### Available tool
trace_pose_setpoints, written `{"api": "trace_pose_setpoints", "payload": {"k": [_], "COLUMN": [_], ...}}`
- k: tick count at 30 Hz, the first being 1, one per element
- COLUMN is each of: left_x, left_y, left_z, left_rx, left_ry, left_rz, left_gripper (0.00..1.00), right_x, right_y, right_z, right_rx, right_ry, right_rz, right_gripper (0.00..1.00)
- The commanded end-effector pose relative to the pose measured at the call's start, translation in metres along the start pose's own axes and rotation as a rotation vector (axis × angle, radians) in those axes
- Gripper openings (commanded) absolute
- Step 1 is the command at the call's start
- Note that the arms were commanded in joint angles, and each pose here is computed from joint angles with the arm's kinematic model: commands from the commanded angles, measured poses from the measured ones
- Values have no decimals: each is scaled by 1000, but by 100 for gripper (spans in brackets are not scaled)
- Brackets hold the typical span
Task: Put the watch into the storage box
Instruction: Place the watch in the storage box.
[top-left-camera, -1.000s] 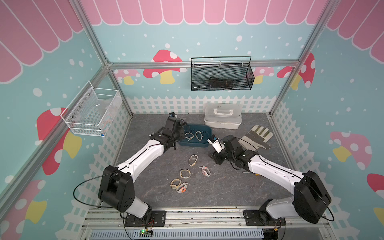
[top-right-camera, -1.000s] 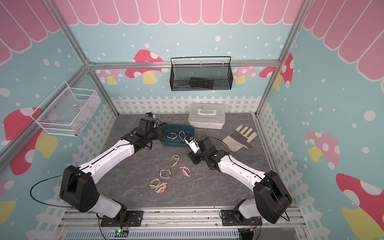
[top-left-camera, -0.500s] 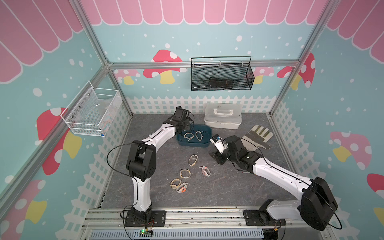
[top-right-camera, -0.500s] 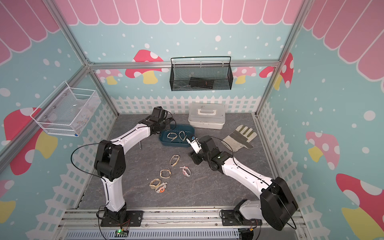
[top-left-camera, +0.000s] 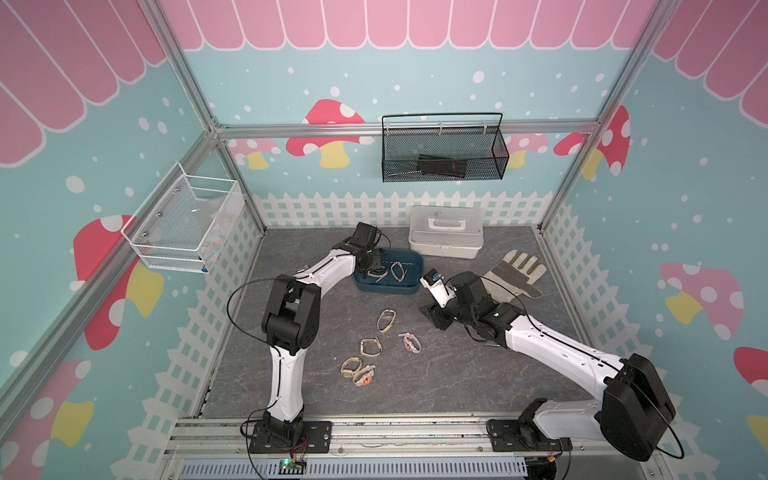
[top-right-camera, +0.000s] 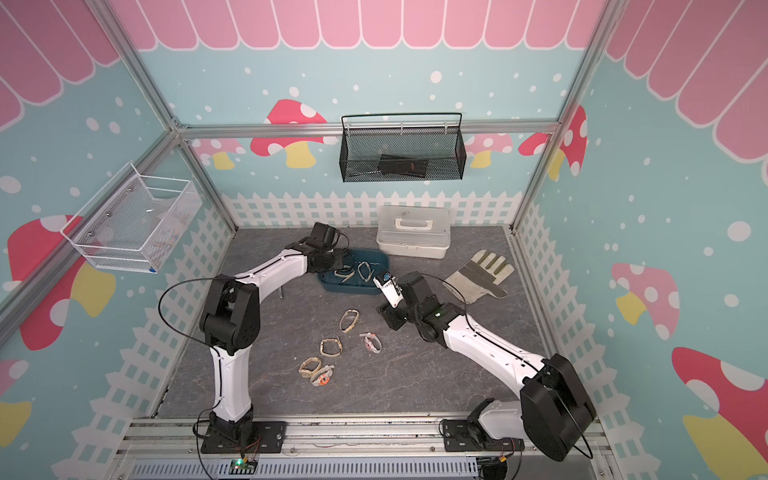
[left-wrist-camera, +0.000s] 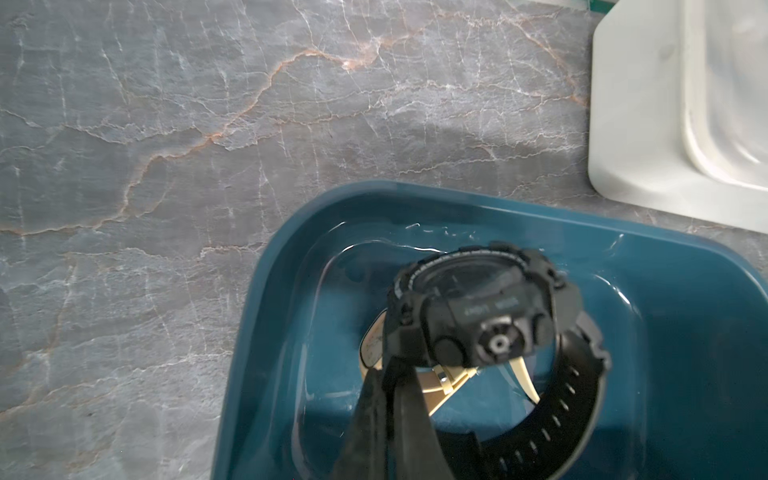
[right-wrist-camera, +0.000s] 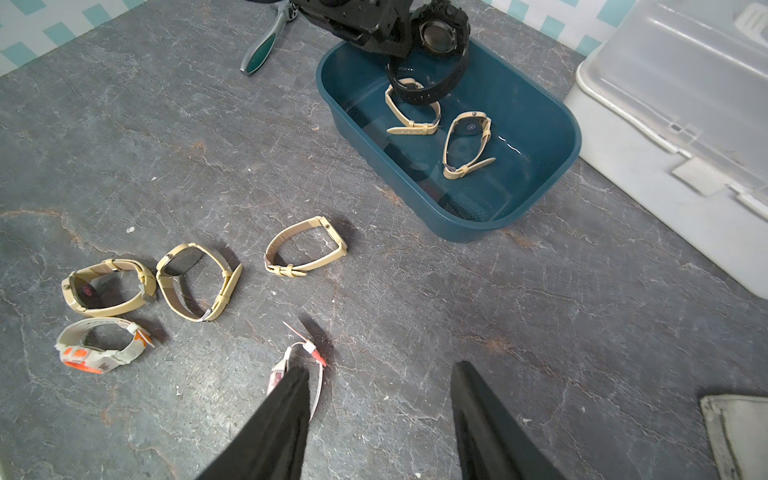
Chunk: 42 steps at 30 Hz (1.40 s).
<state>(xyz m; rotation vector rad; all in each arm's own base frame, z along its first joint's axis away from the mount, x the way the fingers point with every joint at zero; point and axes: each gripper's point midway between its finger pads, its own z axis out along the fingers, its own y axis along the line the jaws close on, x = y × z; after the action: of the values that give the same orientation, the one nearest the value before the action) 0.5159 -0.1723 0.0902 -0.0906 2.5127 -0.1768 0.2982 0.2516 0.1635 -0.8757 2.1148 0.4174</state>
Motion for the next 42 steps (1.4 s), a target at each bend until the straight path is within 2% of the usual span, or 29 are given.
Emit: {"api": "trace_pose_setpoints", "payload": {"k": [1, 8, 15, 19, 28, 33, 42], "left_x": [6, 9, 12, 13, 4, -9, -51], "left_y": [3, 6, 8, 7, 5, -8, -18], "left_z": [9, 16, 22, 22, 10, -6, -76], "left_rx": [-9, -26, -34, -29, -18, 43, 98], "left_ry": [22, 31, 44, 50, 22, -6, -149], "left_rz": [-12, -7, 0, 8, 13, 26, 32], "left_gripper": [0, 1, 9, 19, 24, 32, 43], "right_x": [9, 11, 12, 12, 13, 13, 14], "right_y": [3, 4, 5, 5, 5, 6, 7], "right_z": [3, 5, 7, 7, 7, 7, 5], "right_rx": [-2, -5, -6, -3, 2, 3, 8], "right_ry": [31, 39, 45, 50, 55, 55, 71], "right_rz": [9, 6, 5, 4, -1, -6, -36], "right_gripper": [57, 57, 57, 57, 57, 57, 59]}}
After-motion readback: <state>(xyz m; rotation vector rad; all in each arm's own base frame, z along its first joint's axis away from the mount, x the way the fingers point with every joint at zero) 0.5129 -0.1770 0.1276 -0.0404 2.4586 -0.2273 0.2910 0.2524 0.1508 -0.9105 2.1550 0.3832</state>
